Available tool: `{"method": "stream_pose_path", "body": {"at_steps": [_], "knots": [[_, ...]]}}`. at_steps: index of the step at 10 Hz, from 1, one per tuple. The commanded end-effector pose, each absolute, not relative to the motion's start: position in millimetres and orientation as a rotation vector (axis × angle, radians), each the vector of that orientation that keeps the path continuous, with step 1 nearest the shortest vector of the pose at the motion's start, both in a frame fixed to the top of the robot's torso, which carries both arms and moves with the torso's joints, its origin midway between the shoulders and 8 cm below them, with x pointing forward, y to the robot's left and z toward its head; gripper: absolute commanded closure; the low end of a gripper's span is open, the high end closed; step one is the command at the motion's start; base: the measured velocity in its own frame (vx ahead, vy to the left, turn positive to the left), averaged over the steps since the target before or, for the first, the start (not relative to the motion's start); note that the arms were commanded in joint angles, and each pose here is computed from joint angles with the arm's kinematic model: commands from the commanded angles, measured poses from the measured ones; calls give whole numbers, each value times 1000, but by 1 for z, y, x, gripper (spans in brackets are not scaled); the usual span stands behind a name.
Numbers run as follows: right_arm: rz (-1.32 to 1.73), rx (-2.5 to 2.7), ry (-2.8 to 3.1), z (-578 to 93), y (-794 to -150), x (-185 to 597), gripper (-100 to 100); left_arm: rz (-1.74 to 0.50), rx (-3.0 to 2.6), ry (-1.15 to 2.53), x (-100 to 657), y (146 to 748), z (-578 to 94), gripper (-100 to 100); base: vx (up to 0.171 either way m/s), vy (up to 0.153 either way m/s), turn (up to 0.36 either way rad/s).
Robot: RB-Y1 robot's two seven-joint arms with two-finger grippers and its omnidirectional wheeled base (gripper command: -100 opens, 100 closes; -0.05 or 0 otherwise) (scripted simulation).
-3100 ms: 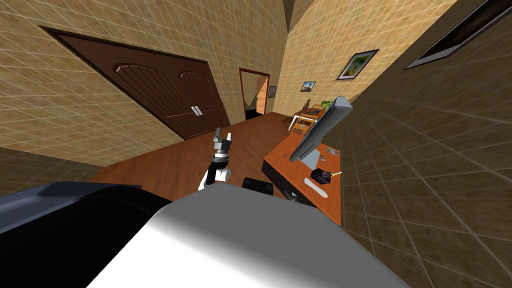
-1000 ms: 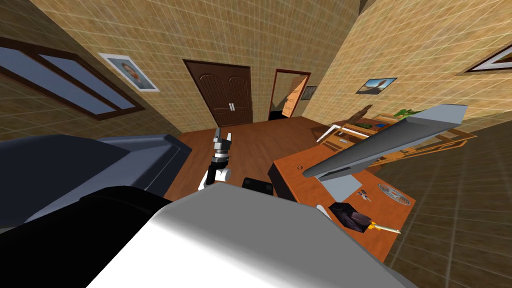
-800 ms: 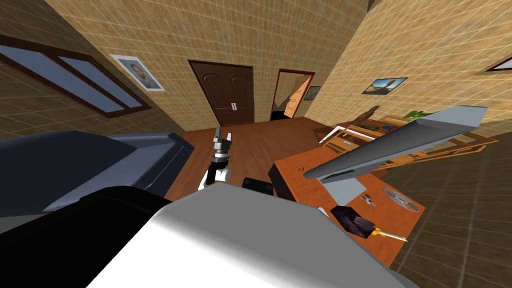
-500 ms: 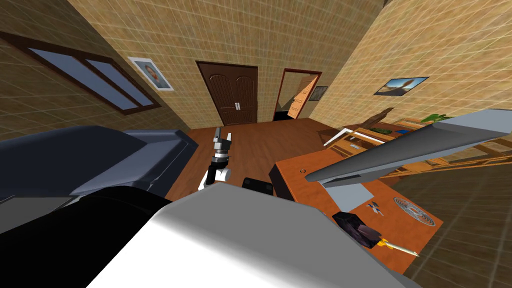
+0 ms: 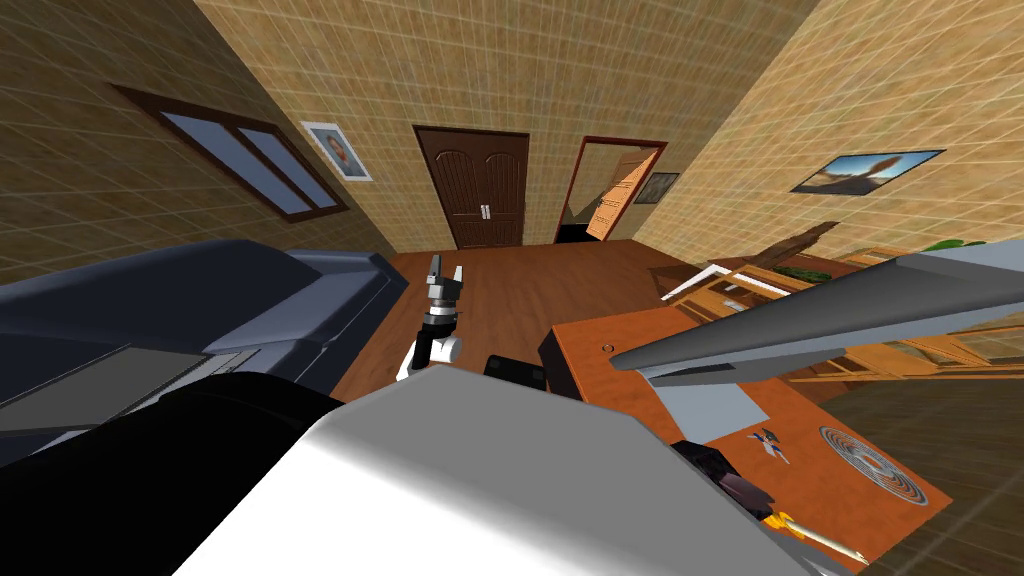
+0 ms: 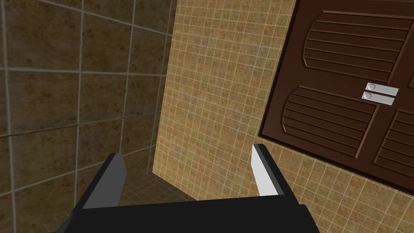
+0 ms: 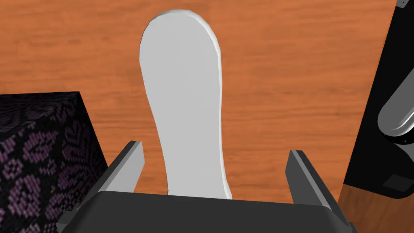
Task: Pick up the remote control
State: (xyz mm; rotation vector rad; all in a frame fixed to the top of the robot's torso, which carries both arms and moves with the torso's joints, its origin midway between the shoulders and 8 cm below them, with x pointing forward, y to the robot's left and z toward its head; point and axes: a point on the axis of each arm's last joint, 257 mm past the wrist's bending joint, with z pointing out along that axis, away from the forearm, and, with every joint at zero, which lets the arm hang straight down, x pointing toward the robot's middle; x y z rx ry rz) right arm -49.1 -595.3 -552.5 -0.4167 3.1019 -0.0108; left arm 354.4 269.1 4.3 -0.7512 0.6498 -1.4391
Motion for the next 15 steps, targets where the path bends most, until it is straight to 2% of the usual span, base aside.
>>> {"method": "stream_pose_path", "body": {"at_steps": [1,3,4,5,11,12,15], "knots": [[11,-446,3105,-559,-587,-45,-100,-1439,-751,650,354,269,4,0,2,-111,230],[4,-438,3105,-558,-589,-45,-100,-1439,-751,650,354,269,4,0,-3,-65,50],[6,-441,3104,-558,-589,-45,0,-1439,-751,650,354,269,4,0,0,-8,1],[4,-431,3104,-568,-579,-47,-100,-1439,-751,650,354,269,4,0,-5,-31,61],[0,-416,3104,-579,-566,-49,-100,-1439,-751,650,354,269,4,0,-11,-16,35],[-1,-417,3104,-580,-566,-49,100,-1439,-751,650,354,269,4,0,0,0,0],[-2,-417,3104,-579,-566,-49,100,-1439,-751,650,354,269,4,0,0,0,0]]}}
